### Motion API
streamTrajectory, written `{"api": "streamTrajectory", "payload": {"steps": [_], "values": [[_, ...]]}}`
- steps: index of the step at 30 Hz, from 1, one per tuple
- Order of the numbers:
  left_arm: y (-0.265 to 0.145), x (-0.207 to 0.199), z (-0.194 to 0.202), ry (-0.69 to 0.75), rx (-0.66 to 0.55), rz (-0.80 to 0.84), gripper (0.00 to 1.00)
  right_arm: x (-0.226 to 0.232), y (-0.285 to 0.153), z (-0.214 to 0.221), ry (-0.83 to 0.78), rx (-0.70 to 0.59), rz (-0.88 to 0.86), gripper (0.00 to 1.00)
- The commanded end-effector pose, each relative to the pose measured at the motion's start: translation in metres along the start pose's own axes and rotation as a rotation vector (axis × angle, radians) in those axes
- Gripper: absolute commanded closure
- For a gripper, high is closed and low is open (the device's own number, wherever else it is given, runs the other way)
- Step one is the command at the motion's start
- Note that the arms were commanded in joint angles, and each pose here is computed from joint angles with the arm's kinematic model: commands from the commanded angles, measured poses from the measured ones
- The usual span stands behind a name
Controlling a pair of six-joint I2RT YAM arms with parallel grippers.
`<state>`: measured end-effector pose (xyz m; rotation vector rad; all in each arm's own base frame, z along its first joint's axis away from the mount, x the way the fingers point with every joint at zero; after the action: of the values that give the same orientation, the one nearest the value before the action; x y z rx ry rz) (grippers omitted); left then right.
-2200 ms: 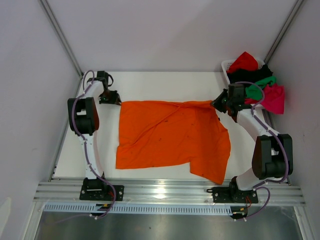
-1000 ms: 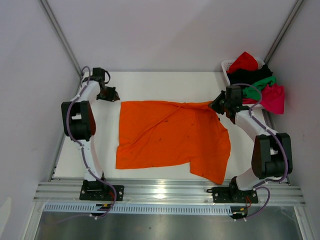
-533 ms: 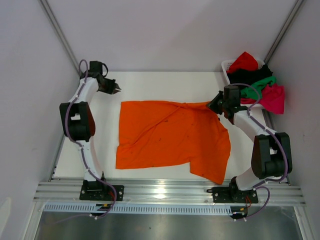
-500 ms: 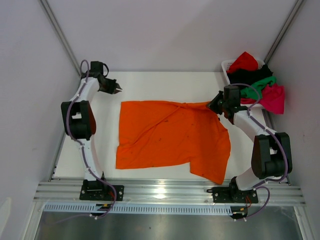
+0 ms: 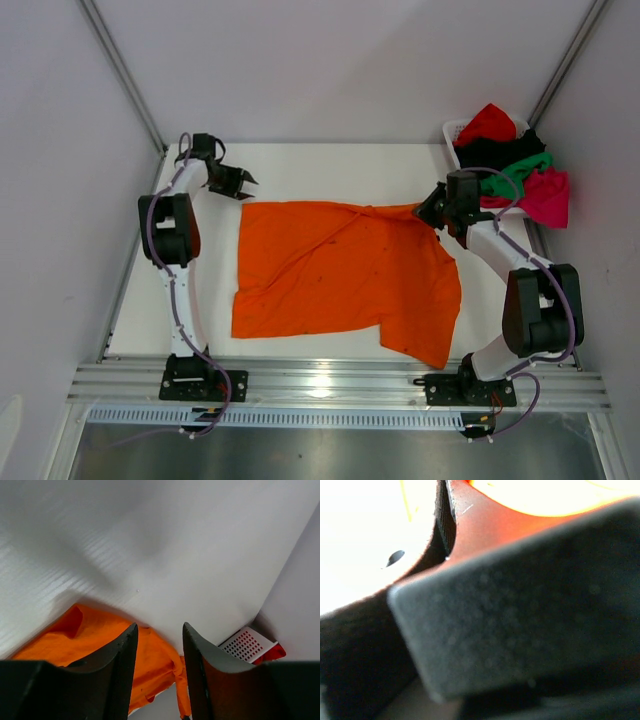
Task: Fold and stack the t-shirts
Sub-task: Fold the tshirt
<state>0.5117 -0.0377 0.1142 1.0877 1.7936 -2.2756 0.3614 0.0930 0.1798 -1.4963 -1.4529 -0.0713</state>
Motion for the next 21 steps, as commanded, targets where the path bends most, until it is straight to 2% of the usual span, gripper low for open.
{"api": "streamTrajectory", "payload": {"steps": [1,10,16,21], "values": [[-0.021,-0.017,-0.001,0.043,-0.014,0.029,0.55,0.009,0.003,-0.006,0.003,-0.021,-0.017,0.96],[-0.035,-0.003,0.003,0.059,-0.038,-0.092,0.57,0.009,0.004,-0.001,0.004,-0.01,-0.016,0.96],[-0.031,0.007,0.008,0.034,0.017,-0.146,0.57,0.012,0.003,-0.001,0.001,-0.01,-0.02,0.96],[-0.03,0.011,0.008,0.023,0.015,-0.172,0.57,0.011,0.003,-0.001,0.002,-0.009,-0.016,0.96]]}}
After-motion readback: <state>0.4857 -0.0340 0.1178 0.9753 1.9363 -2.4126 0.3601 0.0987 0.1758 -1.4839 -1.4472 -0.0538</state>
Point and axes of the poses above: each gripper's point midway between its finger pads, its own y axis out along the fingers, its own x axis along the line the jaws close on, z = x × y, the point moved 8 cm from there along -y, back along the fingers, and after that the axes turned 6 degrees about y, right-handed, at the moved point
